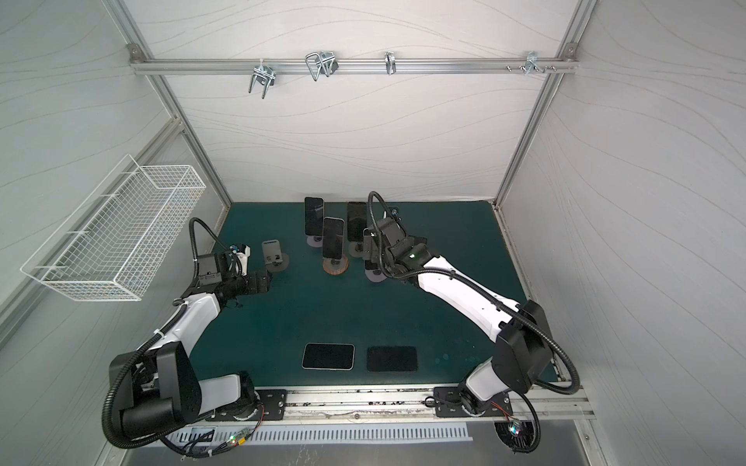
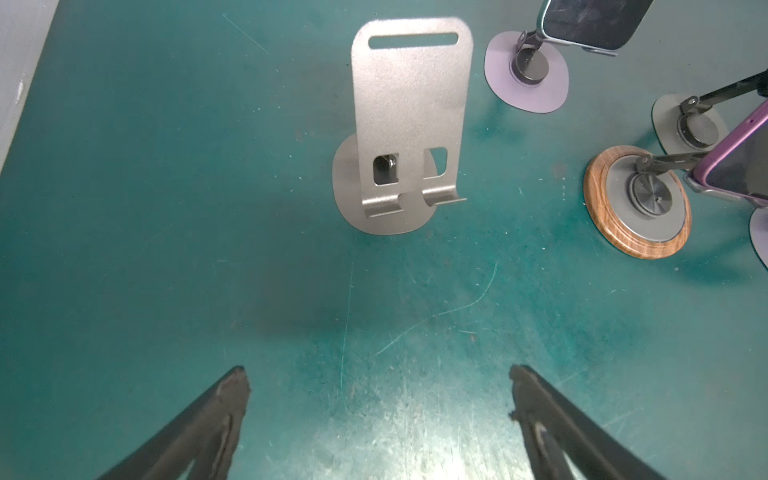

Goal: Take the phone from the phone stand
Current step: 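Raise the right gripper and move it back toward the phone stands, then lower the right gripper onto the mint-framed phone on the lavender stand and close, then lift the mint-framed phone off the stand and carry it toward the robot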

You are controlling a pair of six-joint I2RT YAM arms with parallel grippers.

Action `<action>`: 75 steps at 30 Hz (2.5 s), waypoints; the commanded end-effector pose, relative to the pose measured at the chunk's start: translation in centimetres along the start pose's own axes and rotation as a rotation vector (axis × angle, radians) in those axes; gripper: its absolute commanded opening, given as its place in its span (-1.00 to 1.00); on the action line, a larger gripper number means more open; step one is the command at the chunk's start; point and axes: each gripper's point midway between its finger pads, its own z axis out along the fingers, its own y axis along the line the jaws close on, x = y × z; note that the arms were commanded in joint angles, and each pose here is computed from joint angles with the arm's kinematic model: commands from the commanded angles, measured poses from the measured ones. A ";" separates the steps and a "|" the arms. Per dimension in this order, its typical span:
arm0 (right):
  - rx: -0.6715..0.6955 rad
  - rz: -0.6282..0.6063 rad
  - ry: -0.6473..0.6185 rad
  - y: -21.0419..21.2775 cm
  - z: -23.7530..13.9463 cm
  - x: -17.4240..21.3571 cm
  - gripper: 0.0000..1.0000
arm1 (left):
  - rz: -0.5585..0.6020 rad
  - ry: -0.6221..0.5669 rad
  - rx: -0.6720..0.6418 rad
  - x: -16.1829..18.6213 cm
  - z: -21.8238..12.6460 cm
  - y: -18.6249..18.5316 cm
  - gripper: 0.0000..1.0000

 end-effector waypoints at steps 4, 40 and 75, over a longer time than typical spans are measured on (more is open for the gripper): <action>0.061 0.051 0.085 -0.4 2.4 0.5 0.98 | 0.020 -0.042 -0.006 -1.1 -0.5 0.1 0.99; 0.143 0.041 0.167 0.9 10.1 2.9 0.83 | 0.023 -0.045 0.000 -1.1 -0.5 0.0 0.99; 0.144 0.049 0.145 1.1 9.4 2.6 0.65 | 0.027 -0.046 0.007 -1.0 -0.6 -0.1 0.99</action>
